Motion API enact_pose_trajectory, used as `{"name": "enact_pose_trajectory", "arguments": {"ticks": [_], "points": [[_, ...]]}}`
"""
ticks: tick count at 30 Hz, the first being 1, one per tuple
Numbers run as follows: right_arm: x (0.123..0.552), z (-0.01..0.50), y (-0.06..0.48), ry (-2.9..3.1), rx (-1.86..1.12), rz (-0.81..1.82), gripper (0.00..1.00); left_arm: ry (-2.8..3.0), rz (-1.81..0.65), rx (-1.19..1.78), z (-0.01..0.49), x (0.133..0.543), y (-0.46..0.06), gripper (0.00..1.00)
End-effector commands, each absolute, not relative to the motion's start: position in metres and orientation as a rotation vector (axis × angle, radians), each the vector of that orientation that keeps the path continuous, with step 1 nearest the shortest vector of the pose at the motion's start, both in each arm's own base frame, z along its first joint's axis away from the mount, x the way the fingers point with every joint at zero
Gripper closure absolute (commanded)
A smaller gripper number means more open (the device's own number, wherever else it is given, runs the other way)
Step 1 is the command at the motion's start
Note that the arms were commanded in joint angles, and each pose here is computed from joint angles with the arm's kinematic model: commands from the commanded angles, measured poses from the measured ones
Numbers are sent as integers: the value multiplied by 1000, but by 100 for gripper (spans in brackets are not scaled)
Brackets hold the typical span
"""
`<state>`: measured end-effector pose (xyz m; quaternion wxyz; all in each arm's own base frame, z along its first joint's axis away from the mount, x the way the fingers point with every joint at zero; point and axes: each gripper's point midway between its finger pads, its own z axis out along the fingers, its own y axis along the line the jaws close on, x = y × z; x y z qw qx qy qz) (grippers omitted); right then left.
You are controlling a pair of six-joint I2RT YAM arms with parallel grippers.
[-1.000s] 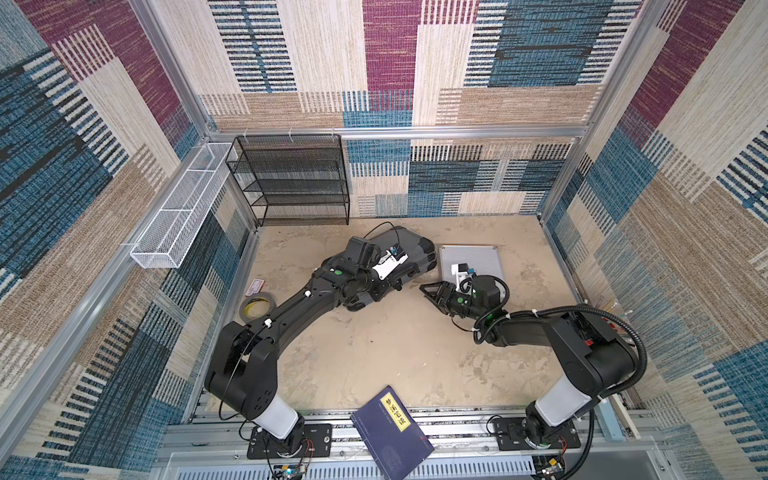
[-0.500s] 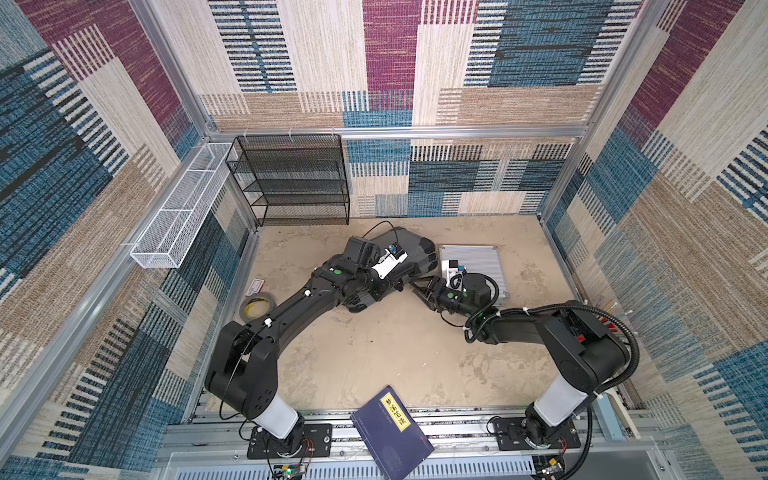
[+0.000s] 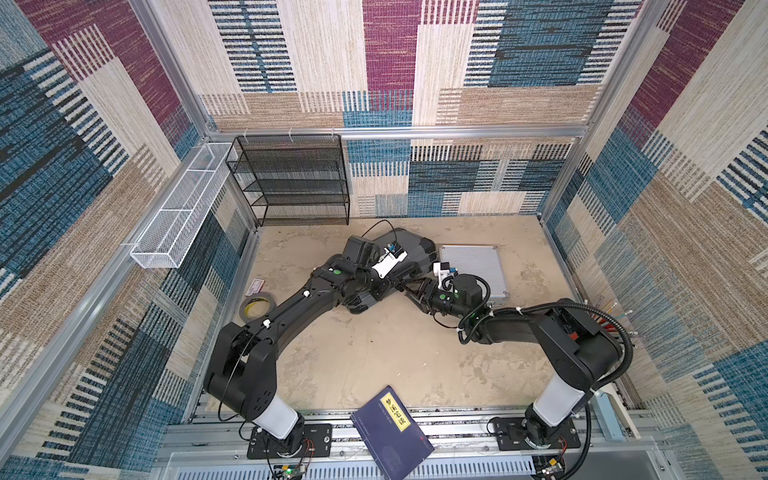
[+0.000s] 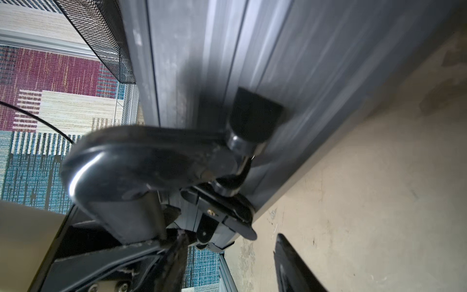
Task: Open the poker set cases
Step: Open the fastener on the poker set case.
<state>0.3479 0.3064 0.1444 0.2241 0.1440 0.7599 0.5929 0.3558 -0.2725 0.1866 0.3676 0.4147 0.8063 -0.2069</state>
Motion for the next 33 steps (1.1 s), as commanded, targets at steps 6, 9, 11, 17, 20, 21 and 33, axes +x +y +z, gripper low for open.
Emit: {"name": "enact_pose_trajectory", "arguments": {"ticks": [6, 9, 11, 17, 20, 21, 33], "points": [[353, 149, 307, 2060, 448, 1645, 43, 1918, -664, 1041, 223, 357, -295, 100], [354, 151, 309, 2056, 453, 1658, 44, 1918, -665, 1038, 223, 357, -294, 100], [354, 152, 311, 2061, 452, 1655, 44, 1921, -667, 1040, 221, 356, -295, 100], [355, 153, 313, 2055, 481, 1657, 44, 1924, -678, 1039, 220, 356, -296, 100], [356, 153, 315, 2055, 489, 1663, 46, 1922, -674, 1040, 220, 356, -295, 100], [356, 153, 316, 2056, 491, 1664, 47, 1921, -674, 1042, 220, 356, -295, 100], [357, 152, 319, 2059, 526, 1668, 56, 1924, -684, 1047, 215, 356, -297, 100]]}}
